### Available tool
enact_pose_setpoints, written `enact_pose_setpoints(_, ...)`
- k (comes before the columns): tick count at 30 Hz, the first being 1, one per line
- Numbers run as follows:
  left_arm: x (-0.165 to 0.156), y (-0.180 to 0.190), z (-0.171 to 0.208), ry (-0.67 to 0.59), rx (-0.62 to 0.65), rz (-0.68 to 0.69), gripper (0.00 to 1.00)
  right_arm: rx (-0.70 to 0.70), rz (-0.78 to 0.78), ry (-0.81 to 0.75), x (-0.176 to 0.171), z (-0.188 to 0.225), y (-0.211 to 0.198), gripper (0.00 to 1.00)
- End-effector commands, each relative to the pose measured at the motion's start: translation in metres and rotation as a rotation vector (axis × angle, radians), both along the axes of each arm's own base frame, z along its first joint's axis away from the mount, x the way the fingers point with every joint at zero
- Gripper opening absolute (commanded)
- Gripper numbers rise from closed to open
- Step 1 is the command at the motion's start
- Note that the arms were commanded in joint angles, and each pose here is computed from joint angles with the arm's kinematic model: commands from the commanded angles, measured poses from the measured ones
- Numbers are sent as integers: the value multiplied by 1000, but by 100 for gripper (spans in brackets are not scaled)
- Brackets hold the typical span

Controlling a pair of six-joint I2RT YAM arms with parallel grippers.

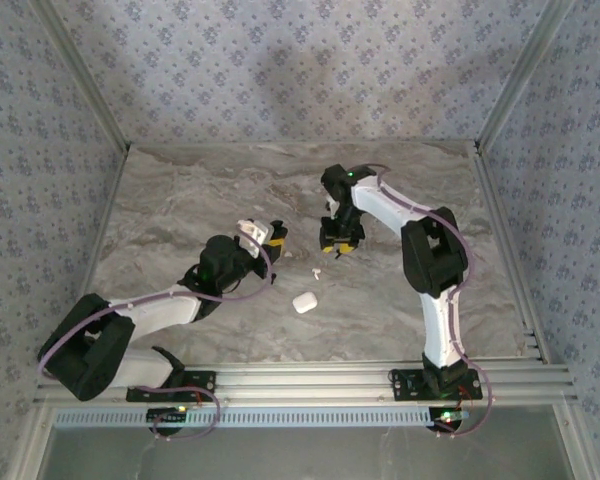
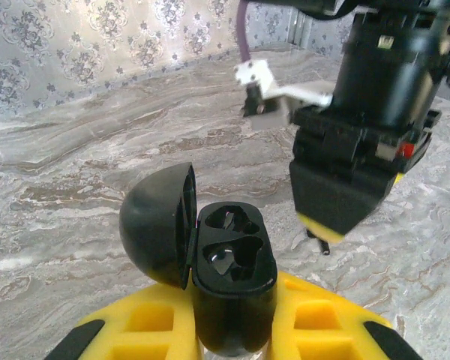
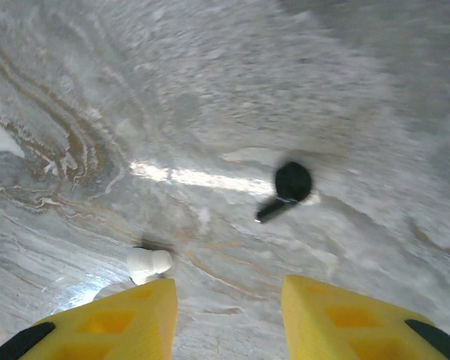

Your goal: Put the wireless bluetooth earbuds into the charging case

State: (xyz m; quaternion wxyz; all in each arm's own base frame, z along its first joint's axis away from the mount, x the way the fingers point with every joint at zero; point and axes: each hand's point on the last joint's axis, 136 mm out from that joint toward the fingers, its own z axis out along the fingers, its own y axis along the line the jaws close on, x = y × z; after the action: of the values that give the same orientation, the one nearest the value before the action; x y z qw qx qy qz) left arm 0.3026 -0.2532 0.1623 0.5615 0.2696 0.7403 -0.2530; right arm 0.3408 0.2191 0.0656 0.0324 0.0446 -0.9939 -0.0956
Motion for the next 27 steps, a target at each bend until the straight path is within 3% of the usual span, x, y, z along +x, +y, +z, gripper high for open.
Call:
enact_pose_setpoints(1, -4, -1, 9, -28, -10, -23, 18, -84, -132, 25, -1, 5, -23, 43)
enact_pose_setpoints(27, -3, -3, 6, -15, -14, -28, 18, -20, -163, 38, 28, -42, -6, 33)
